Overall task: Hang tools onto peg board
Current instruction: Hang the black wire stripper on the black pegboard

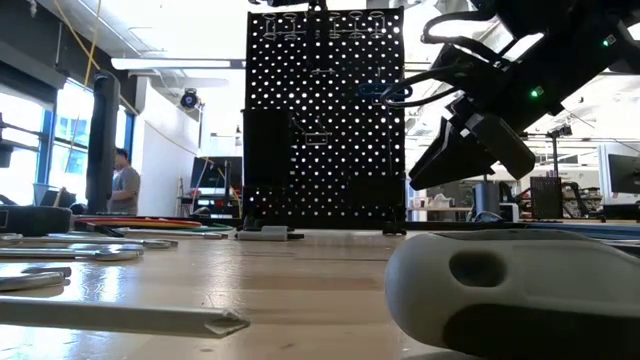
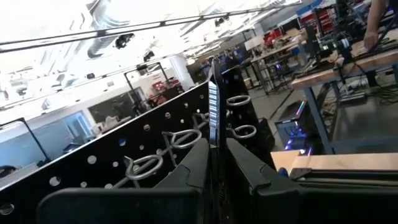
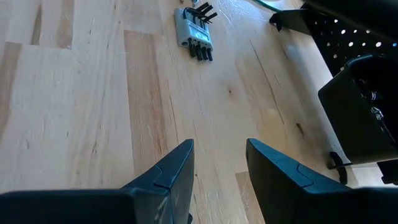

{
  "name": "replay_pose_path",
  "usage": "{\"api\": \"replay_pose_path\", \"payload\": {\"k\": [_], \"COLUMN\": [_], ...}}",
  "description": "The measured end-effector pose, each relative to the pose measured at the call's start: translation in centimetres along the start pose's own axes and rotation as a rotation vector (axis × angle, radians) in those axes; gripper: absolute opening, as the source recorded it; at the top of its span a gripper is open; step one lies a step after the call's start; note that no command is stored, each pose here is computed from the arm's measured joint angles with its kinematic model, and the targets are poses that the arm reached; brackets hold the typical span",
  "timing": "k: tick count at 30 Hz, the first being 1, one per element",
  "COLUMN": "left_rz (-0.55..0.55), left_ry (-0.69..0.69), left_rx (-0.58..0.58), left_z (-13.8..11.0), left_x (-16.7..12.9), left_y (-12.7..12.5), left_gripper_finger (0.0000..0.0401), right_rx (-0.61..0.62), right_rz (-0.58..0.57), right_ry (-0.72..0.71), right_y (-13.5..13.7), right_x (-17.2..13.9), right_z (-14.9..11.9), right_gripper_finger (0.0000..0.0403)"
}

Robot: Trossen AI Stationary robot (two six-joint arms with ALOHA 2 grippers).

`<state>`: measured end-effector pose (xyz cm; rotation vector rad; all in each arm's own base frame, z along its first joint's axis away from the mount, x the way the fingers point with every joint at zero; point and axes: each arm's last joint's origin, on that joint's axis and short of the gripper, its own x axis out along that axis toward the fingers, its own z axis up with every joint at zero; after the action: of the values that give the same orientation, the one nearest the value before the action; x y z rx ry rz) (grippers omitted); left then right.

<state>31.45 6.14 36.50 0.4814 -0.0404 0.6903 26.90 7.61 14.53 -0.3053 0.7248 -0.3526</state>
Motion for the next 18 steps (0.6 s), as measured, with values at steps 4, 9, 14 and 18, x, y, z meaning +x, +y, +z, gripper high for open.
{"api": "replay_pose_path", "payload": {"k": [4, 9, 14, 18], "left_rz": [0.003, 0.028, 0.081, 0.102], "left_ry": [0.000, 0.002, -0.018, -0.005], "left_rx": [0.001, 0.042, 0.090, 0.093], "left_z": [-0.1, -1.0, -1.3, -1.2], "left_x": [0.1, 1.0, 1.4, 1.3], "left_y": [-0.1, -1.4, -2.6, -2.7], "left_gripper_finger": [0.0021, 0.0021, 0.0021, 0.0021], "right_rx": [-0.001, -0.001, 0.010, 0.007], "right_rz": [0.001, 0.002, 0.010, 0.020], "right_ry": [0.000, 0.000, 0.009, 0.025], "right_y": [0.0, 0.0, 0.0, 0.1], "right_x": [0.0, 0.0, 0.0, 0.0], "right_z": [0.0, 0.0, -0.1, -0.3], "right_gripper_finger": [0.0142, 0.0142, 0.0142, 0.0142]}}
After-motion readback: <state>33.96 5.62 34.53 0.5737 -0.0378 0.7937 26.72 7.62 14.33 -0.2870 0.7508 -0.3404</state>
